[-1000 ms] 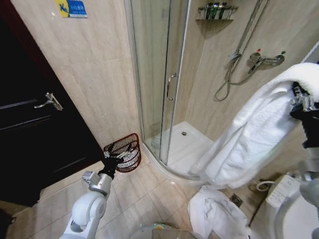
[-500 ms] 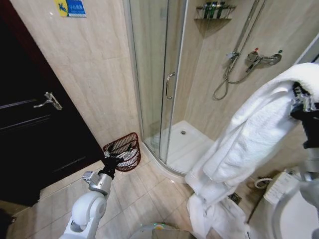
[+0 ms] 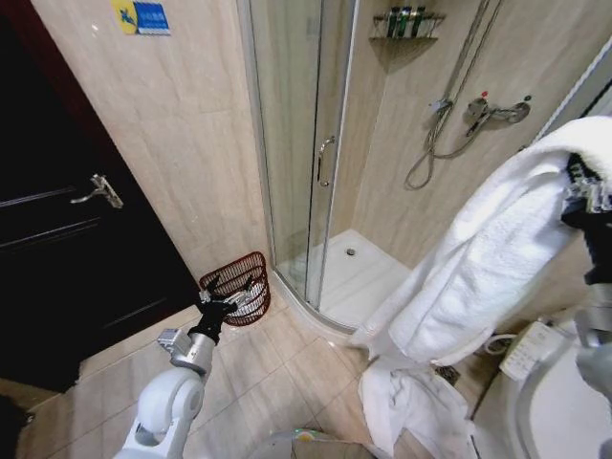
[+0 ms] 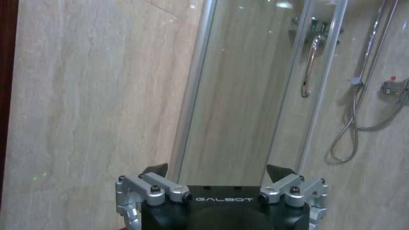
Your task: Discard the used towel into the hamper.
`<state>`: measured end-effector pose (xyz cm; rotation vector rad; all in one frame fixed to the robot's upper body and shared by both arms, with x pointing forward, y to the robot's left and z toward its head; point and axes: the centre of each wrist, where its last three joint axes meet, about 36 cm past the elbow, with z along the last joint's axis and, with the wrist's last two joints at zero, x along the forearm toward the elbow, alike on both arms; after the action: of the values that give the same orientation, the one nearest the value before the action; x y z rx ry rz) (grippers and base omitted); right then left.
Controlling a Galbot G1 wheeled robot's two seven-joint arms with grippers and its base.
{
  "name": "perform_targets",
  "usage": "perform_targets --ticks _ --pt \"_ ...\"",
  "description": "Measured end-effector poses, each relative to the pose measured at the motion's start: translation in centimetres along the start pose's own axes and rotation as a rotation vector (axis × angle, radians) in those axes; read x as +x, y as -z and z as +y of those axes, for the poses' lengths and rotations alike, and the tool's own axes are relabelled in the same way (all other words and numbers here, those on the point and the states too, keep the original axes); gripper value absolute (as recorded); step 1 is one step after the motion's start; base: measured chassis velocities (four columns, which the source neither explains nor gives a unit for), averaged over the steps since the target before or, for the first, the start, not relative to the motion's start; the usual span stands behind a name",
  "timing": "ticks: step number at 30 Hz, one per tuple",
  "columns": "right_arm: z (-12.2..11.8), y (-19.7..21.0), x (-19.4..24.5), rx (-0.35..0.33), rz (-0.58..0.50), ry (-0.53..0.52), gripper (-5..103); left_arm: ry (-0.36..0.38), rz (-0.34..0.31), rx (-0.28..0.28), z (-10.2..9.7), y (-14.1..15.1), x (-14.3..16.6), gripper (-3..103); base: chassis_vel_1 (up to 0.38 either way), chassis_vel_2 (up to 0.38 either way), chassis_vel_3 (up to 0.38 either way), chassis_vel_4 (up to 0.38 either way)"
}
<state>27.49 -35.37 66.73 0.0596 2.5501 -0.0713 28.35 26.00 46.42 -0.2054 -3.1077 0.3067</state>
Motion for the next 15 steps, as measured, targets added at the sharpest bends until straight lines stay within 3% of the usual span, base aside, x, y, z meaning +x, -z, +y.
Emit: perform_targets --ticks 15 --pt "-0.05 0.13 -0.08 -0.008 0.000 0.012 14 0.000 0.001 0.000 0.00 -0.01 0.01 100 0.032 0.027 0.023 0.027"
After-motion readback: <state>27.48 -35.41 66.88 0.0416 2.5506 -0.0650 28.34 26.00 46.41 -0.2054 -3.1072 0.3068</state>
